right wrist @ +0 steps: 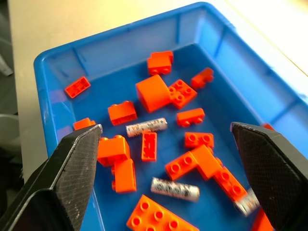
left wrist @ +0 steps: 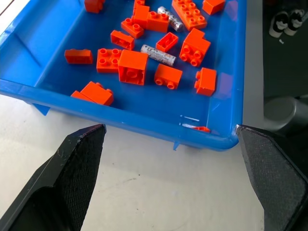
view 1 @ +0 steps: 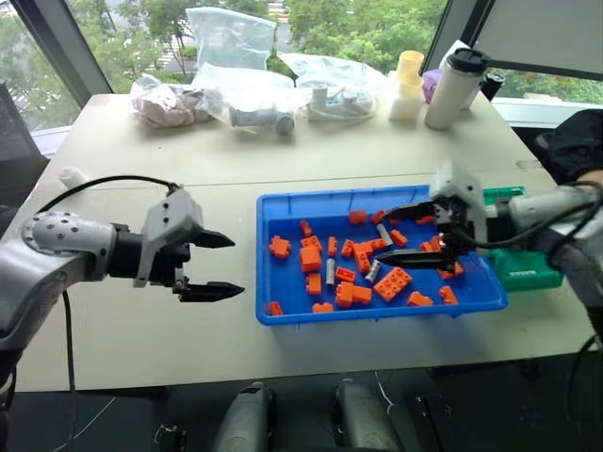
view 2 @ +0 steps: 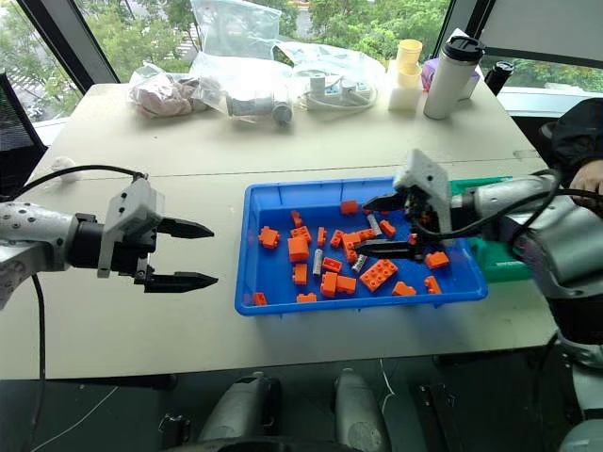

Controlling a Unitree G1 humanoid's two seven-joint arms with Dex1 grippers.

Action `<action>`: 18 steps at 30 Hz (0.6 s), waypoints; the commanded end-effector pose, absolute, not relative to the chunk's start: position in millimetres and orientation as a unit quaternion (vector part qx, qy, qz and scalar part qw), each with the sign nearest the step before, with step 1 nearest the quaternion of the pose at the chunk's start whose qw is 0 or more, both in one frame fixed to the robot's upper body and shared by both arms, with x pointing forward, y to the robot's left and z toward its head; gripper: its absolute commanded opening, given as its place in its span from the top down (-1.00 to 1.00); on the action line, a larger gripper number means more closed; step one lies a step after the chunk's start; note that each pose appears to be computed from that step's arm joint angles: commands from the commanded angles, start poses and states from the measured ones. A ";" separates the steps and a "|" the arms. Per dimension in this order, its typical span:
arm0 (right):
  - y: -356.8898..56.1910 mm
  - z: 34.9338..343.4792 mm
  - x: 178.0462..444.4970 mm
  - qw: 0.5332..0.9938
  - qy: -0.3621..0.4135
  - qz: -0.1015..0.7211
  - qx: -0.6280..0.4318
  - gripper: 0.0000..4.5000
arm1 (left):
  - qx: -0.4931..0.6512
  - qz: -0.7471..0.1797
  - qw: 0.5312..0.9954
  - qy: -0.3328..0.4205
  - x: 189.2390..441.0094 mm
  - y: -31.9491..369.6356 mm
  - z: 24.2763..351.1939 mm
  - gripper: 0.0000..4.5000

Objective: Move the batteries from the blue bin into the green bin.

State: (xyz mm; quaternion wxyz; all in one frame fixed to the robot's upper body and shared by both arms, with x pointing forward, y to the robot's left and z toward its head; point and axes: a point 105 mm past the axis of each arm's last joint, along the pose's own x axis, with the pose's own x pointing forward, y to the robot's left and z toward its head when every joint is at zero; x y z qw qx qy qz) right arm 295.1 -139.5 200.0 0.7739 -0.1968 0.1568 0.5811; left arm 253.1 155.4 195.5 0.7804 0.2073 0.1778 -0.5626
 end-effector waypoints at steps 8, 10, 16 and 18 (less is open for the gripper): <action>-101.5 155.5 311.4 0.715 0.207 0.616 -0.257 -0.97 | 0.264 -0.554 0.777 0.137 243.3 141.8 214.1 -1.00; -99.0 148.8 315.5 0.714 0.217 0.611 -0.265 -0.97 | 0.264 -0.557 0.775 0.142 241.1 140.6 212.1 -1.00; -92.1 138.8 318.9 0.709 0.237 0.606 -0.272 -0.97 | 0.255 -0.569 0.769 0.145 239.0 136.0 210.7 -1.00; -91.6 135.7 319.9 0.710 0.244 0.600 -0.277 -0.97 | 0.254 -0.569 0.769 0.144 239.7 135.7 211.3 -1.00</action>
